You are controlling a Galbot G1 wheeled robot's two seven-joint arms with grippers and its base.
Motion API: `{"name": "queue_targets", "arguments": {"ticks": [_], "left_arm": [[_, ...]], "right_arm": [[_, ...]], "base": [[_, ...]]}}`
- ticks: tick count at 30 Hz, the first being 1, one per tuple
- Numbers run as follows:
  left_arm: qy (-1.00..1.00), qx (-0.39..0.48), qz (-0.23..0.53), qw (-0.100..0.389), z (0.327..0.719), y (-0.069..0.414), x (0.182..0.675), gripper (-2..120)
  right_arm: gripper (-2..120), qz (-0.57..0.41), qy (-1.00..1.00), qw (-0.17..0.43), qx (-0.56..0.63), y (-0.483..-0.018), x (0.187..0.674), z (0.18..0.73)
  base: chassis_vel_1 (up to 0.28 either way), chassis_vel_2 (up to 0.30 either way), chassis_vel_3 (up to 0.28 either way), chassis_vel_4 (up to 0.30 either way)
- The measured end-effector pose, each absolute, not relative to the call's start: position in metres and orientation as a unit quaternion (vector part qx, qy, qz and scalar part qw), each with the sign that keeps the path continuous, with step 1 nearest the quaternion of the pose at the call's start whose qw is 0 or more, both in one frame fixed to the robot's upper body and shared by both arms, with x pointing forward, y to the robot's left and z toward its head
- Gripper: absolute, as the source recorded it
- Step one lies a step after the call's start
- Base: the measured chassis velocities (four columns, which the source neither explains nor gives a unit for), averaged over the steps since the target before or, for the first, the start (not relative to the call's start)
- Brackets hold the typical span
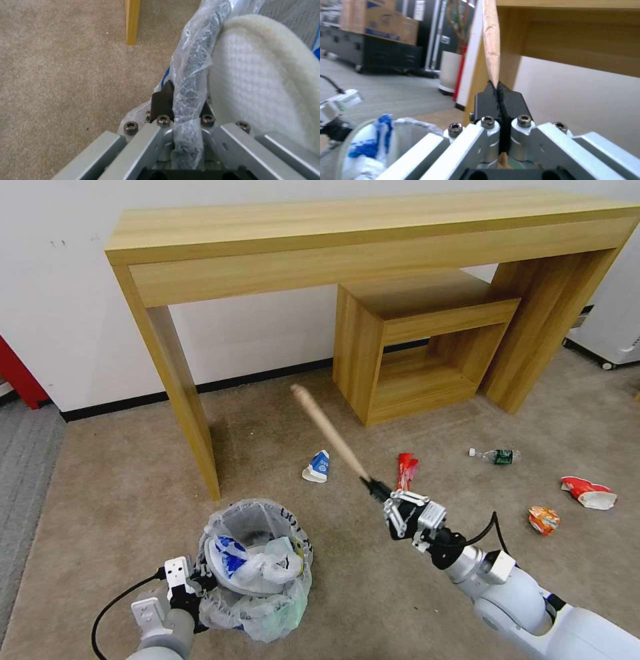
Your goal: Pick up the trash bin and place the garbage on the floor into it.
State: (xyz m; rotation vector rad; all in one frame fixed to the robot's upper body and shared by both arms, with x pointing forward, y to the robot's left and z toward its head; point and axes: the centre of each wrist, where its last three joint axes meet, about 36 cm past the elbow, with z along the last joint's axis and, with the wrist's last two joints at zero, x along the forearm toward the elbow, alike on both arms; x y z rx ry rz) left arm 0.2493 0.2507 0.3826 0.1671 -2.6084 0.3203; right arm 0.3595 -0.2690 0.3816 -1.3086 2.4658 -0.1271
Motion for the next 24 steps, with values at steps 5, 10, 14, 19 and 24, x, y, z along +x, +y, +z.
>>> {"name": "queue_targets", "arguments": {"ticks": [5, 10, 14, 19, 24], "left_arm": [[-0.959, 0.061, 0.120, 0.250, 0.385, 0.247, 0.248, 0], [-0.959, 0.063, 0.120, 0.250, 0.386, 0.245, 0.246, 0], [-0.958, 0.065, 0.121, 0.250, 0.387, 0.243, 0.242, 0], [-0.958, 0.068, 0.123, 0.249, 0.389, 0.243, 0.240, 0], [-0.959, 0.069, 0.124, 0.247, 0.390, 0.243, 0.240, 0]], "right_arm": [[0, -0.043, 0.856, 0.169, -0.487, -0.253, 0.370, 0.370], [0, -0.044, 0.843, 0.164, -0.510, -0.231, 0.387, 0.349], [0, -0.044, 0.832, 0.160, -0.529, -0.207, 0.402, 0.333], [0, -0.045, 0.822, 0.152, -0.547, -0.184, 0.412, 0.317], [0, -0.046, 0.818, 0.139, -0.557, -0.173, 0.414, 0.302]], "base": [[0.000, 0.000, 0.000, 0.000], [0.000, 0.000, 0.000, 0.000], [0.000, 0.000, 0.000, 0.000], [0.000, 0.000, 0.000, 0.000], [0.000, 0.000, 0.000, 0.000]]}}
